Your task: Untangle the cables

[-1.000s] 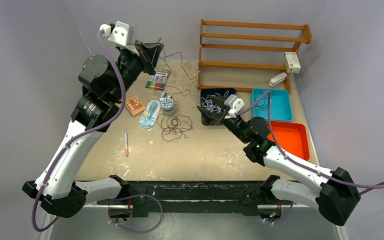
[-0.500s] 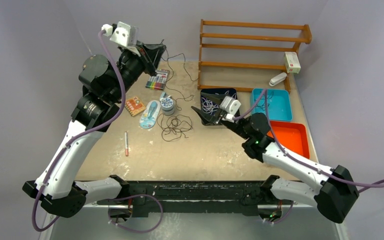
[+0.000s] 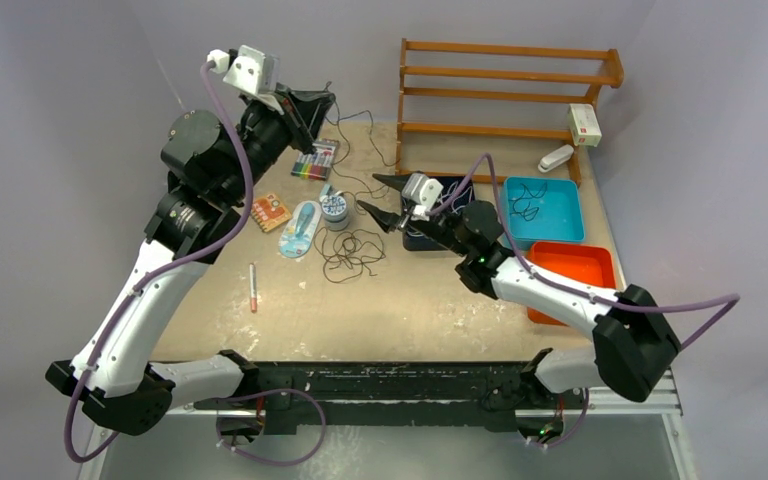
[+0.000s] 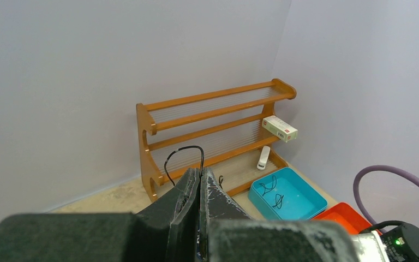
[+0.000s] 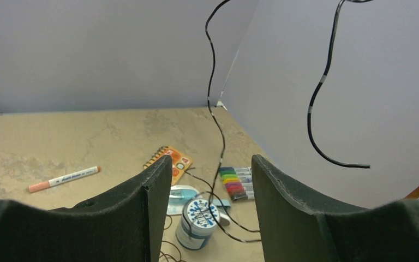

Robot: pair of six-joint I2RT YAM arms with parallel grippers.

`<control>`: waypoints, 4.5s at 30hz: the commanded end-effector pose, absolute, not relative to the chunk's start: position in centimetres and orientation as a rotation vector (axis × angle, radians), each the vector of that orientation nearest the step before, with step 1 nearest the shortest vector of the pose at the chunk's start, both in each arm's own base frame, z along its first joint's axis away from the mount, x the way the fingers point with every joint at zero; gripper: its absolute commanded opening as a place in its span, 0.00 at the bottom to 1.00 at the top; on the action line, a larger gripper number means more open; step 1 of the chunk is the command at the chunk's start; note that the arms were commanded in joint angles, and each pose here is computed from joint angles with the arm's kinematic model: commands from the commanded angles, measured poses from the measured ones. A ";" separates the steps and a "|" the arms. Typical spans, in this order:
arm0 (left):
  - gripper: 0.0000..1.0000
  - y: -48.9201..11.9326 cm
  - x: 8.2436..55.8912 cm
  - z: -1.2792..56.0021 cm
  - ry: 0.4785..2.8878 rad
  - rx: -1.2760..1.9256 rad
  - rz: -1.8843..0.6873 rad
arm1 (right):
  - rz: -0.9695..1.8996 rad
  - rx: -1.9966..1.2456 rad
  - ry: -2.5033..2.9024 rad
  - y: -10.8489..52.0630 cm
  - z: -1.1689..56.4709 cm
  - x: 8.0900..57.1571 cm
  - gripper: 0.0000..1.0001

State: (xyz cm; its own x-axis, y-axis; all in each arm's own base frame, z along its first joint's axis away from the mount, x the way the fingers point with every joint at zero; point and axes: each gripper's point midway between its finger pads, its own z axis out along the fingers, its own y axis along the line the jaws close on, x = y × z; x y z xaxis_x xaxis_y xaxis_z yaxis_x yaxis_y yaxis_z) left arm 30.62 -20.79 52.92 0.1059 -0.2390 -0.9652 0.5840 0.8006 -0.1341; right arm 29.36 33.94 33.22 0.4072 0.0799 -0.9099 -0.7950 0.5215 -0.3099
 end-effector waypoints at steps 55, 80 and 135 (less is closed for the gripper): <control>0.39 -21.6 30.0 48.6 1.387 0.264 -0.735 | 0.470 -0.282 1.198 25.1 40.6 33.0 0.00; 0.40 -22.1 32.0 44.0 1.494 0.249 -0.686 | -0.018 0.461 1.364 7.4 36.5 30.2 0.00; 0.40 -23.3 34.5 39.9 1.597 0.255 -0.644 | -0.556 1.129 1.145 -8.4 30.7 23.7 0.00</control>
